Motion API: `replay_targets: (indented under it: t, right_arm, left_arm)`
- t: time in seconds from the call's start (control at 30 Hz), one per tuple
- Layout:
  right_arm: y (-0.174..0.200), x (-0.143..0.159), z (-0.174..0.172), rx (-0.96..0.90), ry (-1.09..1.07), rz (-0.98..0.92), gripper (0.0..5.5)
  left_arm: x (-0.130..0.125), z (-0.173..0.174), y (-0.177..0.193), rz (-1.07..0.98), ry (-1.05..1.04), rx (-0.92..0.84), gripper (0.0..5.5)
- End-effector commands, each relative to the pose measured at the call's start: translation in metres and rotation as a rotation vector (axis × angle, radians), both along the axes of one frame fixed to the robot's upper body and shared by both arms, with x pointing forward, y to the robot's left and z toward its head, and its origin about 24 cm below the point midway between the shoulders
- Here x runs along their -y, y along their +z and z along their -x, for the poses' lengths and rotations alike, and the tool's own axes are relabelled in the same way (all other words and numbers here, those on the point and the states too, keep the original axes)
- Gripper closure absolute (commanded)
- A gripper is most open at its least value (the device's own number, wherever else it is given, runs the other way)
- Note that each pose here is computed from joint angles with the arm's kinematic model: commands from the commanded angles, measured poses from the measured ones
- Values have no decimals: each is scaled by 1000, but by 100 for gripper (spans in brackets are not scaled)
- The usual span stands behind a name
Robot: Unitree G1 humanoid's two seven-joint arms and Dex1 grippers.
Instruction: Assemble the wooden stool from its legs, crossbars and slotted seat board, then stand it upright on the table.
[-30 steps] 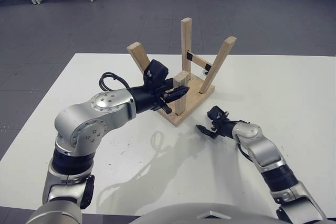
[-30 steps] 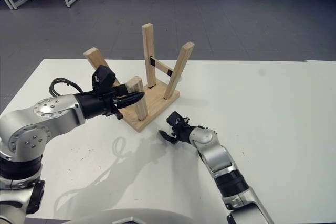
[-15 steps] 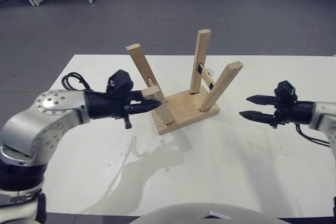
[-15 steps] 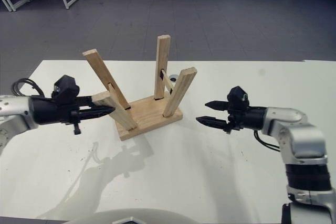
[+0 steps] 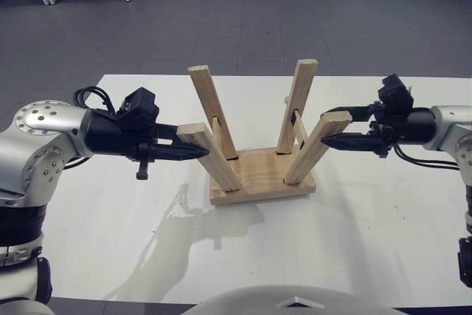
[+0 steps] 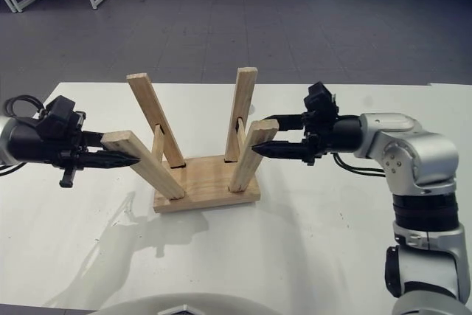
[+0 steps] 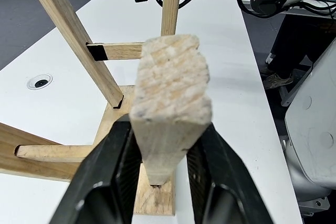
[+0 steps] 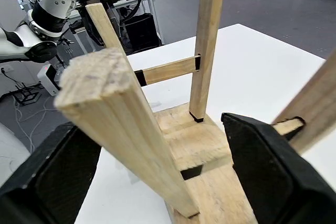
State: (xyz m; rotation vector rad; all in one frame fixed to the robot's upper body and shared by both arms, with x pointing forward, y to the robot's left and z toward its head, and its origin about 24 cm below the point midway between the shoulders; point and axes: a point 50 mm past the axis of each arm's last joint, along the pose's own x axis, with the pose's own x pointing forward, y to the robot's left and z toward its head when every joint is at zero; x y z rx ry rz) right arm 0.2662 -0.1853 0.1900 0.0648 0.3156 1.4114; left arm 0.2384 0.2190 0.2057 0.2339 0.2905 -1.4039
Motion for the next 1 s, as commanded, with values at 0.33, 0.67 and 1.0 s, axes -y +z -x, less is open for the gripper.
replay_targets:
  t: [0.33,0.67,1.0]
  right_arm:
    - [3,-14,15,-183,65,-34,351]
    - [6,-22,34,-389,77,28,351]
    - [8,-14,13,-835,156,-61,308]
  left_arm:
    - [6,3,-4,42,-46,-44,432]
    - [10,7,-12,24,80,-143,432]
    - [10,3,-4,233,-23,-656,393]
